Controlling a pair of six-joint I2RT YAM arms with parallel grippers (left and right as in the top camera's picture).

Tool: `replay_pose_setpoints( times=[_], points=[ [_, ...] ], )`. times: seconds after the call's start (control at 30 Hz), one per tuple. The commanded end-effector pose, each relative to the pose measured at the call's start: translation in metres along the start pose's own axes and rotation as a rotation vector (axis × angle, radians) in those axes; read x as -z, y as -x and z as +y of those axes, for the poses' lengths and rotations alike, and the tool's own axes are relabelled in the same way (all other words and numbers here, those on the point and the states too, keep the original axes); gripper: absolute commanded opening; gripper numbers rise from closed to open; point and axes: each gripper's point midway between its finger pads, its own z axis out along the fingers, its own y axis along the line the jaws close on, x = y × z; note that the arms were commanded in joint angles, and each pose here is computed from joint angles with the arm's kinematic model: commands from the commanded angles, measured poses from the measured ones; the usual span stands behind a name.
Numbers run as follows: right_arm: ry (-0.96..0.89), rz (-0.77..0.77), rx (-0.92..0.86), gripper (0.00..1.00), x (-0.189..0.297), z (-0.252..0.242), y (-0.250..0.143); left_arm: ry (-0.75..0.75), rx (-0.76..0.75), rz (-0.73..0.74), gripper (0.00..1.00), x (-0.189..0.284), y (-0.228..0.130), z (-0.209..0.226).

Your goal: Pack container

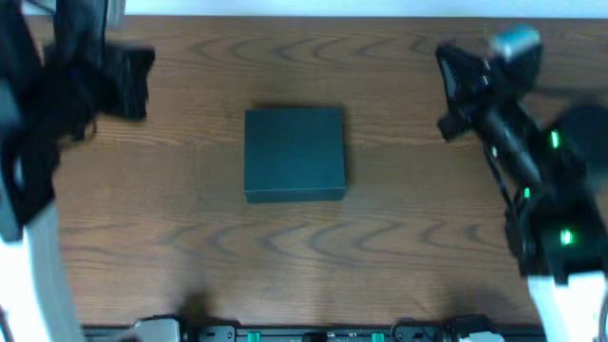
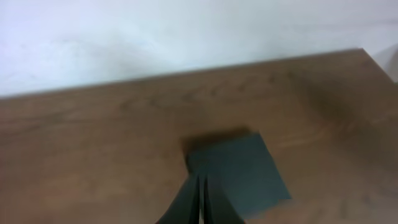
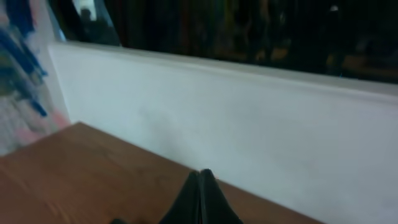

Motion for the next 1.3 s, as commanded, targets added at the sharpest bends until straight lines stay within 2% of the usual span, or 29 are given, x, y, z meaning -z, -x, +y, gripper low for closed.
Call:
replay_pose_setpoints(
  times=[0.0,0.1,0.17,0.2,0.23,0.27,0.3,0.33,0.37,0.63,0.83,1.03,1.13,1.27],
  points=[
    [0.0,-0.033,-0.074,0.02,0.016,0.007,0.0,-0.056,-0.015,0.02,0.06,0.006,-0.027,-0.016],
    [0.012,-0.045,-0.141,0.02,0.033,0.016,0.008,-0.086,-0.022,-0.01,0.06,0.026,-0.046,-0.037],
    [0.012,0.035,-0.211,0.08,0.04,0.02,-0.011,-0.096,-0.034,-0.013,0.06,0.037,-0.059,-0.046],
    [0.012,0.083,-0.241,0.14,0.042,0.022,-0.023,-0.096,-0.034,-0.009,0.08,0.042,-0.065,-0.049],
    [0.018,0.136,-0.274,0.24,0.045,0.024,-0.035,-0.096,-0.031,-0.002,0.2,0.047,-0.072,-0.051],
    [0.024,0.189,-0.298,0.38,0.047,0.027,-0.048,-0.097,-0.027,0.006,0.42,0.051,-0.077,-0.053],
    [0.021,0.233,-0.318,0.54,0.049,0.028,-0.059,-0.098,-0.023,0.016,0.97,0.054,-0.082,-0.055],
    [0.014,0.276,-0.337,0.86,0.051,0.029,-0.069,-0.098,-0.022,0.018,0.95,0.057,-0.085,-0.056],
    [0.008,0.317,-0.354,0.99,0.054,0.029,-0.079,-0.099,-0.02,0.023,0.95,0.059,-0.087,-0.057],
    [-0.051,0.602,-0.468,0.99,0.076,0.033,-0.145,-0.101,0.008,0.087,0.95,0.062,-0.105,-0.059],
    [-0.073,0.749,-0.528,0.99,0.092,0.038,-0.174,-0.101,0.008,0.087,0.95,0.062,-0.105,-0.059],
    [-0.079,0.784,-0.543,0.99,0.094,0.039,-0.181,-0.095,0.006,0.087,0.96,0.062,-0.105,-0.058],
    [-0.079,0.785,-0.543,0.99,0.094,0.039,-0.182,0.03,-0.003,0.099,0.95,0.068,-0.112,-0.039],
    [-0.079,0.785,-0.543,0.99,0.094,0.039,-0.182,0.059,-0.027,0.04,0.95,0.073,-0.119,-0.038]
  ],
)
